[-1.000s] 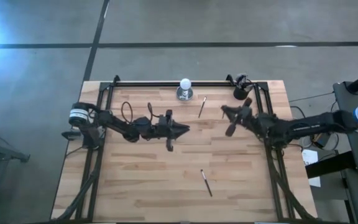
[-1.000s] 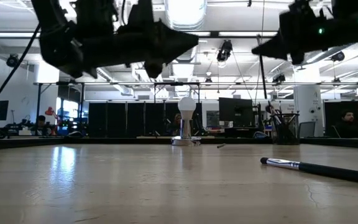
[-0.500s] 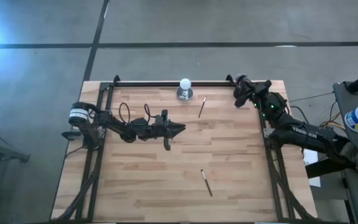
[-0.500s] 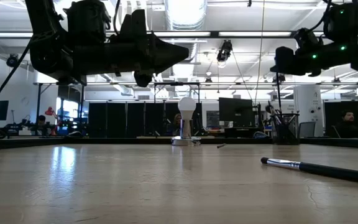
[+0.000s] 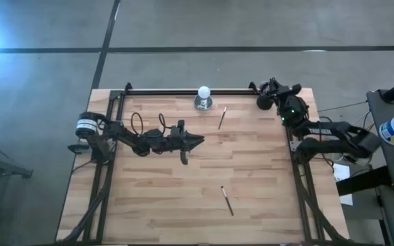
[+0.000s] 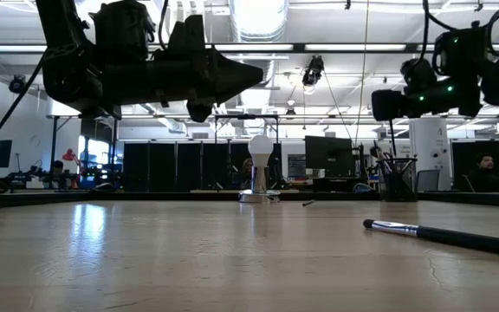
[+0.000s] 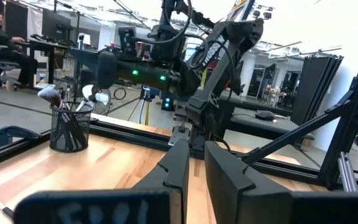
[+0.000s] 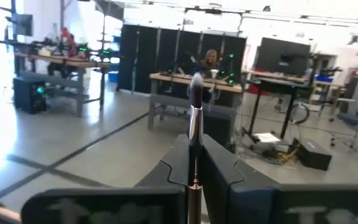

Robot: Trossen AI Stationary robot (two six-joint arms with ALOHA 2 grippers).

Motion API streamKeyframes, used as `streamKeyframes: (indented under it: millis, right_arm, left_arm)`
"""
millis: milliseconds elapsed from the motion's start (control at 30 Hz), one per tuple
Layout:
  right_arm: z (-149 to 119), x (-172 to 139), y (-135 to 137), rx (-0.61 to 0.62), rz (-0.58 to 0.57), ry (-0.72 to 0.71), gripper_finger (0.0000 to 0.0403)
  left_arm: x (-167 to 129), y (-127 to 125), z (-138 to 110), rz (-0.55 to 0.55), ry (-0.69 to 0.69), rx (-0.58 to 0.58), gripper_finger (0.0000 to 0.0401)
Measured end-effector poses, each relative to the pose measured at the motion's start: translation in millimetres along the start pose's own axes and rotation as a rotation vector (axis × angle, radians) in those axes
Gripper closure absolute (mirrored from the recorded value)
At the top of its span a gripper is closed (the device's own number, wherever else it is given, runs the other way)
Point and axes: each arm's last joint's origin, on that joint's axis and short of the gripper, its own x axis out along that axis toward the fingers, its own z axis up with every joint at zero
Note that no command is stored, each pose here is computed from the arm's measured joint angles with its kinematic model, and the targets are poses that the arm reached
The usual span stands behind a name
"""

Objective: Pick & Place Makeup Supplies
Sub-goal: Put the makeup brush into the makeup holder

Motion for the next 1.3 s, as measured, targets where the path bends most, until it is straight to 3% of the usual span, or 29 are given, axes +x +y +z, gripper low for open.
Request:
streamKeyframes:
  millis: [467,800,1067,1300]
  right_arm:
    - [-31.8,9.9,5.7,0.009,-0.026,0.127,0.0388]
    - [-44.5,10.5,7.9,0.023,-0.036,0.205,0.0366]
    - [-37.3,14.5,7.9,0.048,-0.046,0.286,0.0324]
    - [-21.2,20.2,7.4,0.035,-0.048,0.476,0.0275]
  left_arm:
    - [-0.6,0.0,-1.2,0.001,0.01,-0.012,0.0356]
    - [-0.7,0.4,-2.9,0.004,0.028,-0.011,0.0356]
    - [-0.9,0.8,-5.0,0.008,0.048,-0.013,0.0356]
    - [-3.8,2.9,-12.2,0.037,0.11,-0.01,0.0356]
